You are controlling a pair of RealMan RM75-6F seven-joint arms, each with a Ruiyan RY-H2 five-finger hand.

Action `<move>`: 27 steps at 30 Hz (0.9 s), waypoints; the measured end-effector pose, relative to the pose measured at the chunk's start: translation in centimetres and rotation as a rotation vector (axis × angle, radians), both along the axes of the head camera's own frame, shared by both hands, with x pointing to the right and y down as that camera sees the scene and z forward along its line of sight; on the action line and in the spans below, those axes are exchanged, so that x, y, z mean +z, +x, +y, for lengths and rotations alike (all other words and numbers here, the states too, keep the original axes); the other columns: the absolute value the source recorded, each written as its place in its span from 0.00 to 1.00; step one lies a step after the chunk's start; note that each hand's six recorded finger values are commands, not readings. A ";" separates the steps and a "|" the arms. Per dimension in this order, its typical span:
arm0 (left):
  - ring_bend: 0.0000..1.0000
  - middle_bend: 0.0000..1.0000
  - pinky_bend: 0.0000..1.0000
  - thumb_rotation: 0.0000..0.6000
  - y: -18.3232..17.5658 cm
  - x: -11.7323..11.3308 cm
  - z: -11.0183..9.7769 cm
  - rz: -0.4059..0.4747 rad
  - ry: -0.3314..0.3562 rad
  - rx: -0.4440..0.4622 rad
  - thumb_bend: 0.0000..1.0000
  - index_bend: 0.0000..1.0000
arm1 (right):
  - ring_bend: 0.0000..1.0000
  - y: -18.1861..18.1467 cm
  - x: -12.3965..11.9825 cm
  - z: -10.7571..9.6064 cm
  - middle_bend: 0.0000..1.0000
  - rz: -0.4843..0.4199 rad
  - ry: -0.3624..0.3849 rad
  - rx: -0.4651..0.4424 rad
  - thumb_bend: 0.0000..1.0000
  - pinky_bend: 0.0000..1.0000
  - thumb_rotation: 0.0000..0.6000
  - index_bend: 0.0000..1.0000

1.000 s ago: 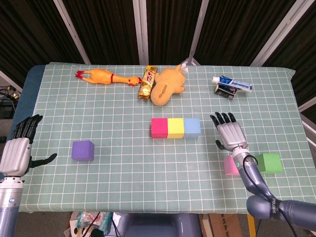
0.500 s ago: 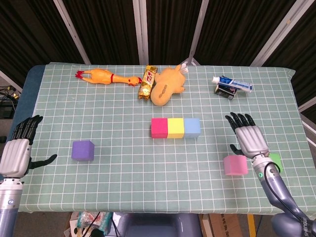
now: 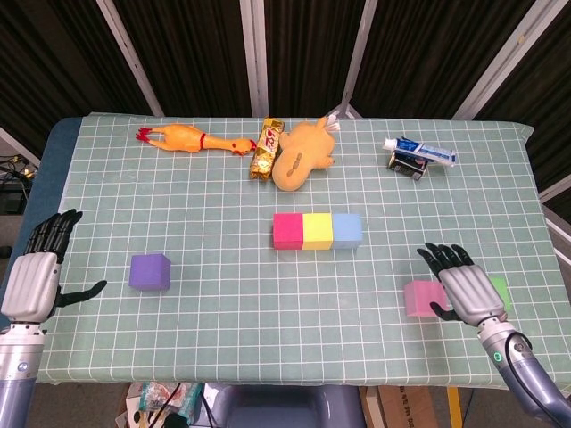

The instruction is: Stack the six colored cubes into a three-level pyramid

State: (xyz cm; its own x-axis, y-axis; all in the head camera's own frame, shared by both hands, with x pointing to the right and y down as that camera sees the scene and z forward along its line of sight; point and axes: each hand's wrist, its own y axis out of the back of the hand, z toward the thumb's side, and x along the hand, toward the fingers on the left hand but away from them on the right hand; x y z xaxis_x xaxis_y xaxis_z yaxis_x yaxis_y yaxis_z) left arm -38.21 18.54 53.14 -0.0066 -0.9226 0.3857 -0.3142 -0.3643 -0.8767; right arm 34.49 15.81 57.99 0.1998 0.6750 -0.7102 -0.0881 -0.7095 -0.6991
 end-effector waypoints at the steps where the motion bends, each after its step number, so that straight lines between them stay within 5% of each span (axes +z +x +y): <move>1: 0.00 0.03 0.03 1.00 0.0 0.0 0.0 0.001 0.000 0.000 0.10 0.00 | 0.00 -0.1 0.2 0.5 0.00 -0.002 -0.011 -0.009 0.29 0.00 1.00 0.00; 13: 0.00 0.03 0.03 1.00 0.0 -0.1 0.0 0.009 -0.001 -0.003 0.10 0.00 | 0.00 0.1 3.3 3.2 0.00 0.047 -0.090 -0.037 0.27 0.00 1.00 0.00; 27: 0.00 0.03 0.03 1.00 -0.2 0.1 0.1 0.005 -0.011 -0.005 0.10 0.00 | 0.00 1.0 5.4 3.5 0.01 0.092 -0.116 -0.023 0.27 0.00 1.00 0.00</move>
State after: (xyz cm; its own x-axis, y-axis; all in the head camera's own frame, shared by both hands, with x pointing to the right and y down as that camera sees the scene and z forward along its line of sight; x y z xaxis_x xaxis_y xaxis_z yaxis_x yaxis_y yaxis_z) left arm -38.39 18.60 53.26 -0.0093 -0.9181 0.3962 -0.3206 -0.3726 -0.8709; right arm 35.50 19.28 63.36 0.1446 0.5833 -0.7993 -0.1648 -0.7823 -0.6007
